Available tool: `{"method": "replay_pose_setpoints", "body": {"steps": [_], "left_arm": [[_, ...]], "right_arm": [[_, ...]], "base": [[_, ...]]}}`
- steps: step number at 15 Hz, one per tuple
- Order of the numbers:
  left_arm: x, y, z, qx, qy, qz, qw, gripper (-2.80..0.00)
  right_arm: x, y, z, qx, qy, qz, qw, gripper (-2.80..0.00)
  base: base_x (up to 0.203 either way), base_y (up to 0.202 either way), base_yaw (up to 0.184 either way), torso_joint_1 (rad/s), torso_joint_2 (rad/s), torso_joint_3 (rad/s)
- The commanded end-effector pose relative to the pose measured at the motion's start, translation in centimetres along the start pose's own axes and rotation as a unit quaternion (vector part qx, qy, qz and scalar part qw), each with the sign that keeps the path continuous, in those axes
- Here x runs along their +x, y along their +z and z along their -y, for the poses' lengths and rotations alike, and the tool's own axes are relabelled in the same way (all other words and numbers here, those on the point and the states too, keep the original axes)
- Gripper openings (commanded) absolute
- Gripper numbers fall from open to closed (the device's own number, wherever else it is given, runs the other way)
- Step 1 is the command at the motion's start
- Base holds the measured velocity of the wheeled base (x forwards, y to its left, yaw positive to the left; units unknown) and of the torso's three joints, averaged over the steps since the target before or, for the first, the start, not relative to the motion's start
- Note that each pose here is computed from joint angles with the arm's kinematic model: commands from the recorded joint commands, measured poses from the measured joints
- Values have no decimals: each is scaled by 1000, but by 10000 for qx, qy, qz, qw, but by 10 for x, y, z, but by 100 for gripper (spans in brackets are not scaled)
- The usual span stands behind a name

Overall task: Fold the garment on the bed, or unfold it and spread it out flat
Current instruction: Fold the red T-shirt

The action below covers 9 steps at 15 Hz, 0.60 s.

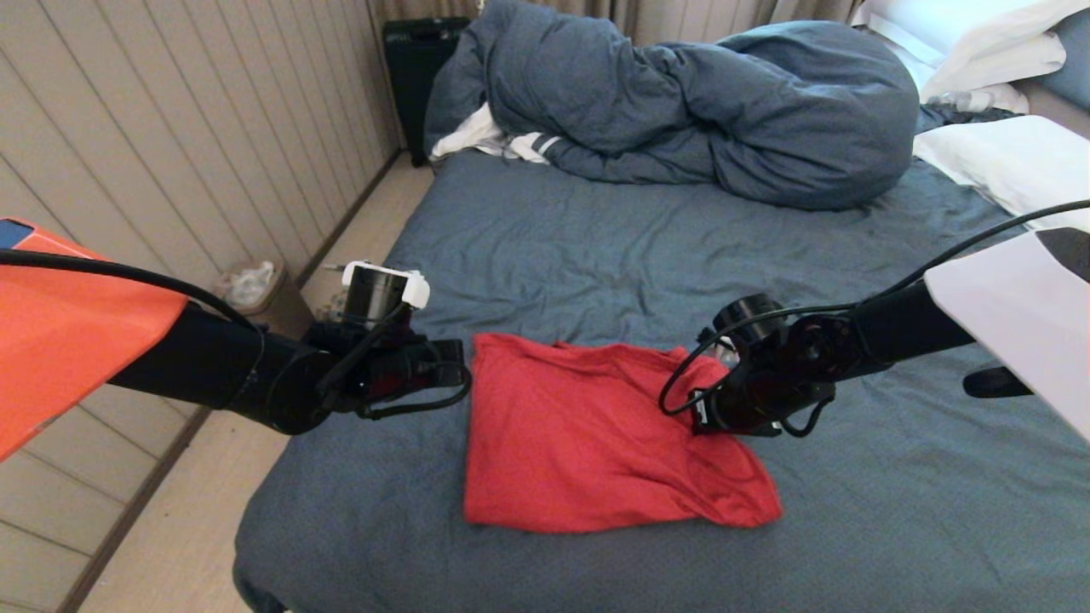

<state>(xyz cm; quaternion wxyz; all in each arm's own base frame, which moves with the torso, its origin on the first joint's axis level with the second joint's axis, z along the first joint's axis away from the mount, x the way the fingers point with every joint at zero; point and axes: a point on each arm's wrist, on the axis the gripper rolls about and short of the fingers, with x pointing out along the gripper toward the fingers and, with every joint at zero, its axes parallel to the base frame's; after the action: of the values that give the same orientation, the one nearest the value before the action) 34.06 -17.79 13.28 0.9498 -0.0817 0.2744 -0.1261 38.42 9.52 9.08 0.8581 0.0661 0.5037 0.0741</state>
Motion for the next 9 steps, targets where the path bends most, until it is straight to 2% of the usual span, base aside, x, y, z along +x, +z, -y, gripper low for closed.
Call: {"method": "replay_pose_setpoints", "body": {"steps": [1,9], "left_arm": [[-2,1,0,-13,-3,26,10000,-280],[-4,3,1,-6,-19,53,10000,-280]], "right_arm": [[-7,2,2,35,-11,87,10000,-280],[-25,7,36,312,-226,245,9990,-280]], "base": [[0,0,0,0,0,0],[0,0,0,0,0,0]]}}
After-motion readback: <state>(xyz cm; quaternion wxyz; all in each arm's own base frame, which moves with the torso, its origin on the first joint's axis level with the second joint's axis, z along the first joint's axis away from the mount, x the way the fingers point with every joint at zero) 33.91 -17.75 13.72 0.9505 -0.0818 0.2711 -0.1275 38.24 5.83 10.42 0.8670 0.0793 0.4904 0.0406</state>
